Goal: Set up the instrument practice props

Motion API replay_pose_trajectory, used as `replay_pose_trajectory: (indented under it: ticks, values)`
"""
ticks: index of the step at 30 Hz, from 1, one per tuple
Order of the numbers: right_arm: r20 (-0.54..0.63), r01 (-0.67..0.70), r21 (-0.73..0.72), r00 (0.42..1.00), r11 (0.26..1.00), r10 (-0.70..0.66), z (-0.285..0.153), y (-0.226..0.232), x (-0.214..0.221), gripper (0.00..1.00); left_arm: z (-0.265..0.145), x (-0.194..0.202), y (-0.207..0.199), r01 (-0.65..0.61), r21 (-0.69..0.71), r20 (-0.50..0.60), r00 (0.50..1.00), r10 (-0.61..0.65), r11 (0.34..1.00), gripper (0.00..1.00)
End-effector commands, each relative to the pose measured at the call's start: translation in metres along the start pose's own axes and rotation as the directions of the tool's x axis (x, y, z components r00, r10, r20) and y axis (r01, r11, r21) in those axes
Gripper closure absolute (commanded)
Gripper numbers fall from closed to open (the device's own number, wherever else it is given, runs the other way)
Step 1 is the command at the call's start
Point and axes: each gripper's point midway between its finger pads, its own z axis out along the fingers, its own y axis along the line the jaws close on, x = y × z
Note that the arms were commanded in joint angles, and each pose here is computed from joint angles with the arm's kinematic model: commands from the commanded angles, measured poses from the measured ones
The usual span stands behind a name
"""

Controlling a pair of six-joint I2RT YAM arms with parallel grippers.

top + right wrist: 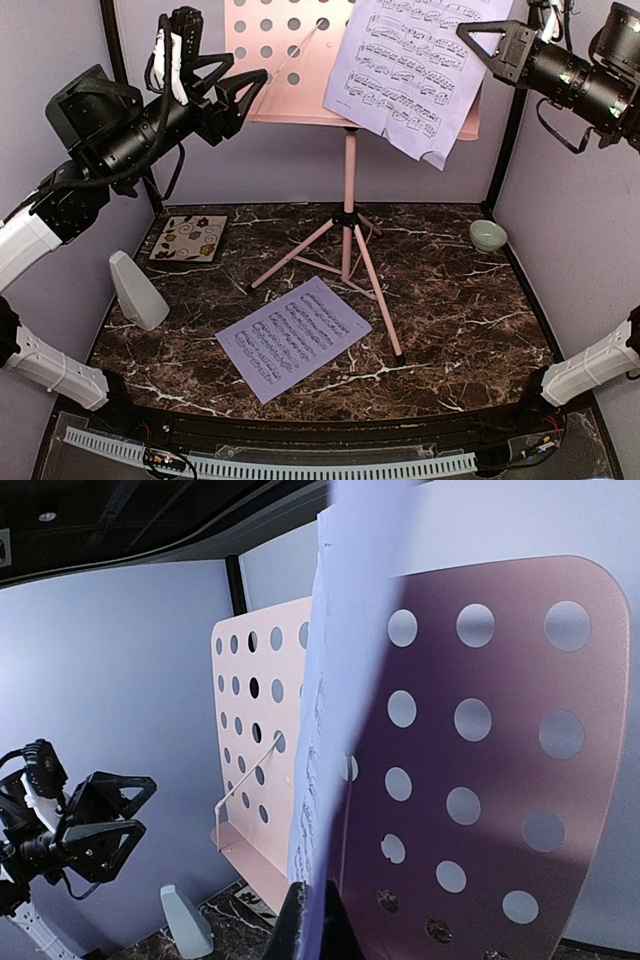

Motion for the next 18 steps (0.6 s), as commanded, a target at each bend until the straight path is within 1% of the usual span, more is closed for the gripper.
replay_pose_trajectory:
  ticks: [1, 4, 7, 11, 15, 18]
  values:
    - [0.059, 0.021, -0.004, 0.998, 1.0, -0.021, 0.002, 0.002, -0.017, 1.0, 0.012, -0.031, -0.03, -0.179, 0.036, 0.044, 0.983, 0.177, 0.983, 0.36]
    - [0.063, 0.026, 0.009, 0.998, 1.0, -0.026, 0.003, 0.0, -0.019, 1.0, 0.029, -0.04, -0.052, -0.249, 0.051, 0.037, 0.968, 0.248, 0.967, 0.37]
    - [0.061, 0.031, 0.023, 0.998, 0.999, -0.032, 0.006, -0.002, -0.018, 1.0, 0.042, -0.043, -0.056, -0.293, 0.007, 0.016, 0.956, 0.293, 0.956, 0.39]
    - [0.064, 0.031, 0.03, 0.997, 0.999, -0.033, 0.008, -0.003, -0.02, 1.0, 0.05, -0.044, -0.044, -0.326, -0.096, -0.01, 0.945, 0.326, 0.941, 0.43]
    - [0.062, 0.03, 0.033, 0.998, 0.999, -0.032, 0.009, -0.003, -0.019, 1.0, 0.055, -0.046, -0.025, -0.37, -0.23, -0.051, 0.928, 0.368, 0.9, 0.45]
    - [0.056, 0.029, 0.03, 0.998, 0.999, -0.031, 0.011, -0.003, -0.017, 1.0, 0.056, -0.048, -0.014, -0.386, -0.301, -0.08, 0.921, 0.38, 0.872, 0.46]
